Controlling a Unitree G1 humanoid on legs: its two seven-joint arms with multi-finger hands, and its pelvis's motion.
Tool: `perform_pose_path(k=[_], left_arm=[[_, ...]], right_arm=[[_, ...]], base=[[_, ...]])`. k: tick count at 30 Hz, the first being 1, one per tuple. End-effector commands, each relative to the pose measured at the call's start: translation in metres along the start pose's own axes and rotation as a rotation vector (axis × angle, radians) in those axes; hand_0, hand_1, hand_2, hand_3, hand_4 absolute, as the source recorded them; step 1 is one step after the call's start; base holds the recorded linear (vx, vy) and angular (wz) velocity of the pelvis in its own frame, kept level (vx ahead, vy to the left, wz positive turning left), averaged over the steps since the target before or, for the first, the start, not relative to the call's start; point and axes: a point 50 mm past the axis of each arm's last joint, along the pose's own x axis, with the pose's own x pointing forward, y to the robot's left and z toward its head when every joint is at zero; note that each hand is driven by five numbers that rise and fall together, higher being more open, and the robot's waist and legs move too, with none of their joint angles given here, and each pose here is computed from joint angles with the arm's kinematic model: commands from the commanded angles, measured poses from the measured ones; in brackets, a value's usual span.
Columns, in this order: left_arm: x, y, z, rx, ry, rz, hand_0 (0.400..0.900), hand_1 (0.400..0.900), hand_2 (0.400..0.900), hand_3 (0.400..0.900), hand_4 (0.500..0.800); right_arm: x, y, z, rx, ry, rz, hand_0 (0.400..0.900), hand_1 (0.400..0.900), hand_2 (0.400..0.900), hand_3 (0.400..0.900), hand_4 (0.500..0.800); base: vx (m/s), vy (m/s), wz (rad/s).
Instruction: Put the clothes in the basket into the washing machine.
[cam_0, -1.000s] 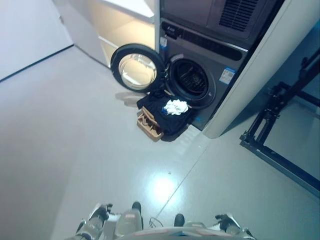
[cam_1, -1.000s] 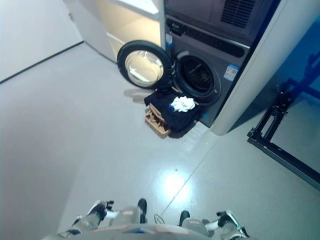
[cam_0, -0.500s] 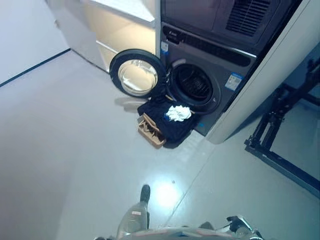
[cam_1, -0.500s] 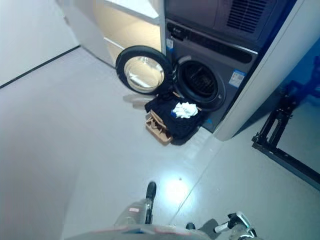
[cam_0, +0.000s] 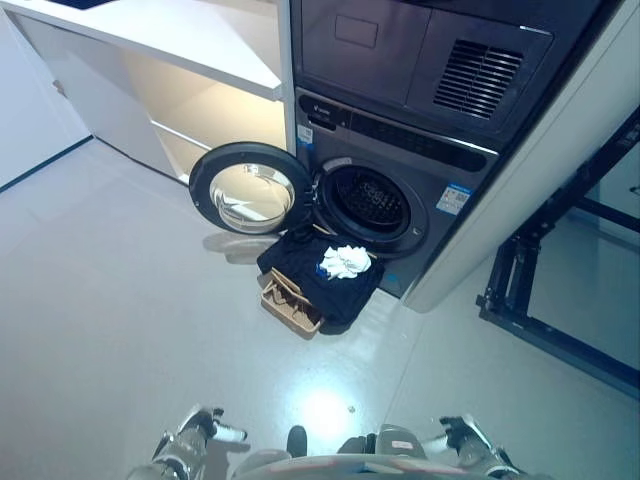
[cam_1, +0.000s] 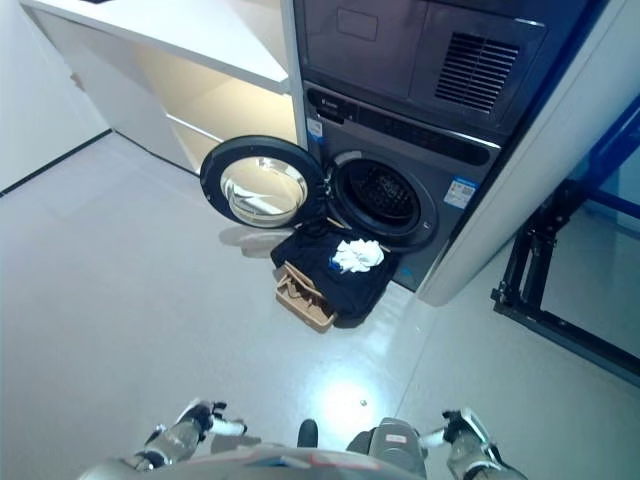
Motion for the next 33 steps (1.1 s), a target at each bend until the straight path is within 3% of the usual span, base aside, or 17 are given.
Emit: perform_pose_path(k=[1,8,14,19,20,22,27,33], left_arm=[[-0.001,0.007,-0.013,0.028,0.031,0.019,0.900,0.900,0.900,0.900,0.800],[-0.002,0.001,-0.016,0.014,0.038,0.009,0.900,0.900,0.900,0.900,0.800],[0.000,0.002,0.003,-0.014,-0.034,0.022,0.900,0.900,0.900,0.900,0.800],[-0.002,-0.003,-0.009,0.034,-0.004,0.005,0.900,0.900,0.900,0.900,0.800],[-0.001,-0.003,-0.004,0.083,-0.016,-0.009,0.900,0.900,0.900,0.900,0.800],[-0.001,0.004,-0.003,0.069,-0.022,0.024,0.900,0.900,0.900,0.900,0.800],[0.000,0.007,-0.007,0.071,0.006,0.024,0.900,0.900,0.900,0.900,0.800],[0.002,0.028,0.007,0.084,-0.023,0.085,0.900,0.900,0.900,0.900,0.800]], right_arm=[[0.000,-0.009,-0.016,-0.023,0.046,-0.033,0.900,0.900,0.900,0.900,0.800],[0.001,-0.012,-0.012,-0.031,0.027,-0.037,0.900,0.900,0.900,0.900,0.800],[0.004,-0.027,0.020,-0.084,-0.091,-0.081,0.900,0.900,0.900,0.900,0.800],[0.004,-0.030,0.034,-0.103,-0.138,-0.102,0.900,0.900,0.900,0.900,0.800],[0.005,-0.050,0.061,-0.111,-0.197,-0.118,0.900,0.900,0.900,0.900,0.800],[0.006,-0.061,0.053,-0.118,-0.196,-0.153,0.900,0.900,0.900,0.900,0.800],[0.007,-0.052,0.039,-0.180,-0.149,-0.124,0.900,0.900,0.900,0.900,0.800],[0.004,-0.056,0.070,-0.284,-0.252,-0.161,0.900,0.900,0.900,0.900,0.800]], base=[[0.371,-0.110,0.72],[0.357,-0.157,0.48],[0.165,-0.185,0.18],[0.291,-0.033,0.03],[0.514,0.077,-0.04],[0.388,0.098,-0.34],[0.292,0.125,-0.06],[0.142,0.056,0.37]])
